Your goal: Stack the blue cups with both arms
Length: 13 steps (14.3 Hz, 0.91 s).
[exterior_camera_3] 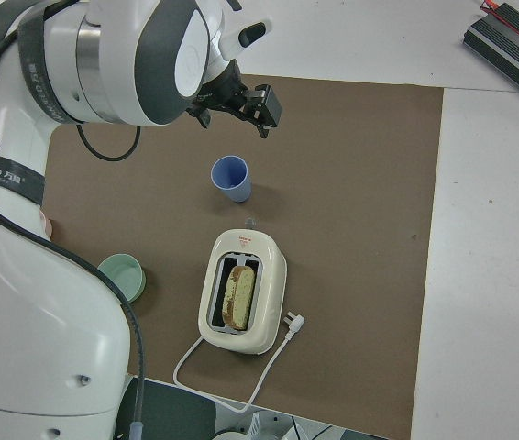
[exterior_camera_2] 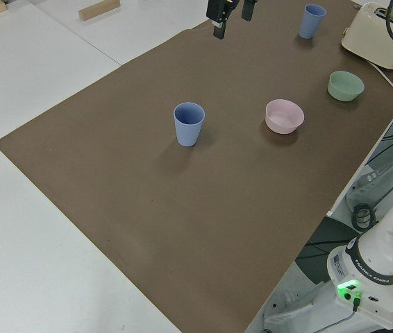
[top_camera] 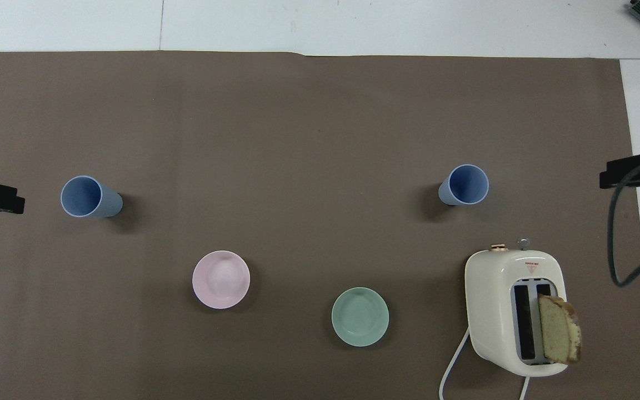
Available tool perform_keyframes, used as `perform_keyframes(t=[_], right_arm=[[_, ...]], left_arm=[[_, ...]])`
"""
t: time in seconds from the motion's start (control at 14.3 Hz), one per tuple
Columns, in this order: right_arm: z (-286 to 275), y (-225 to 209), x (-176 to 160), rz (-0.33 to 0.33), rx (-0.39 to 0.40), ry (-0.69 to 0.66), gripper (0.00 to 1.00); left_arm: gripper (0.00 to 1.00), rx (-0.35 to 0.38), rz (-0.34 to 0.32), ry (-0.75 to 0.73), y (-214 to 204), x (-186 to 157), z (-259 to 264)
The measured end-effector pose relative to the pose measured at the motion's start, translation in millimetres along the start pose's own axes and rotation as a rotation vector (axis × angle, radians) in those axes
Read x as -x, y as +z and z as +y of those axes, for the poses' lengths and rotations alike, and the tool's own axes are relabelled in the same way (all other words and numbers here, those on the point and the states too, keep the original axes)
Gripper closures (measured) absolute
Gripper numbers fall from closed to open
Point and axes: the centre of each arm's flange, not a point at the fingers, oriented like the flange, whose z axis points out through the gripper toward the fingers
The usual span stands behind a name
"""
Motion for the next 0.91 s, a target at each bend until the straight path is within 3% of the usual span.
perform_keyframes(t=[0.42,0.7,0.91], right_arm=[[0,0,0,0.0,0.0,0.0,0.0],[0,0,0,0.0,0.0,0.0,0.0],[0,0,0,0.0,0.0,0.0,0.0]], left_arm=[[0.0,0.003,0.027,-0.015,40,-30,-18],[0.0,0.004,0.066,-0.068,81,-62,-58],[0.0,0.012,0.039,-0.08,127,-83,-70]])
